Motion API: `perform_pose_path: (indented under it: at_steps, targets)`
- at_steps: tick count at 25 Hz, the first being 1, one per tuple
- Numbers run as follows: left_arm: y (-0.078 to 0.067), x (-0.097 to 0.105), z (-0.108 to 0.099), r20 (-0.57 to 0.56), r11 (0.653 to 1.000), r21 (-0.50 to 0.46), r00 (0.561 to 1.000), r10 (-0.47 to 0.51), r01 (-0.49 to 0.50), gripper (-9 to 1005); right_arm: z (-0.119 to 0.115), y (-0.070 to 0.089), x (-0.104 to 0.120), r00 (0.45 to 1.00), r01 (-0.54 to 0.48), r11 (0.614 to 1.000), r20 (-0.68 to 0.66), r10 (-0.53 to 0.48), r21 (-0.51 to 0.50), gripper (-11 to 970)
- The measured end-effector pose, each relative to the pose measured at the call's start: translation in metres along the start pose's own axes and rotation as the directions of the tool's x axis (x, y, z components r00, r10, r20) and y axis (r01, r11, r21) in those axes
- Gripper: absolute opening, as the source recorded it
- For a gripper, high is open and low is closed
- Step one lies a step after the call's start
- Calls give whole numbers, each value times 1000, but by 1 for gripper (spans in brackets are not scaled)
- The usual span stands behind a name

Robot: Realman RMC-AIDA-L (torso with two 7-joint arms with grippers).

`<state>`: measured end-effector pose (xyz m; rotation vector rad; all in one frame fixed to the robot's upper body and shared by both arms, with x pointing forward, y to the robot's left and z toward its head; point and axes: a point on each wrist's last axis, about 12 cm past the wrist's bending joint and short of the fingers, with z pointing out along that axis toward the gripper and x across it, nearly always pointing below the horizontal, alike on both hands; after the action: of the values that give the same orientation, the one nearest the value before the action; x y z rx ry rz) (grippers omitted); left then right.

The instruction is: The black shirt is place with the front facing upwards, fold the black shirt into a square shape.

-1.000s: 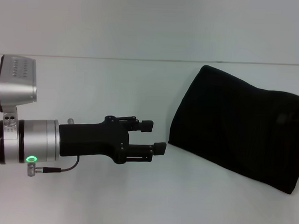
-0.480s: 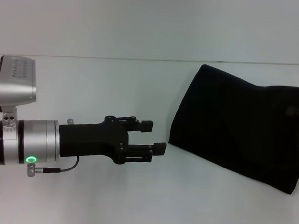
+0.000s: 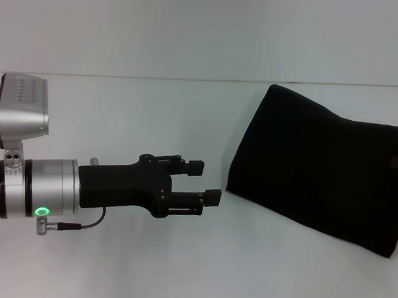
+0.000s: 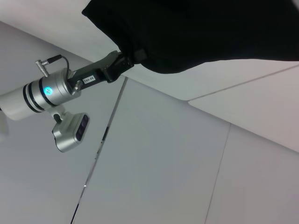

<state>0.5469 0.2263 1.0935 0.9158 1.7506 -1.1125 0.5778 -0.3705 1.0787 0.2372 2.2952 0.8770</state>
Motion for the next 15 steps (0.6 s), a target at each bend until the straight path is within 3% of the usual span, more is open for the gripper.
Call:
perform_pose_path:
  at_steps: [9, 15]
  targets:
    - [-1, 0, 1, -6, 1000, 7, 1000, 0, 0, 758, 1, -4, 1, 999, -48, 999, 19, 48, 22, 71]
    - [-1, 0, 1, -8, 1000, 8, 1000, 5, -5, 758, 0, -5, 2, 999, -47, 999, 19, 46, 20, 297]
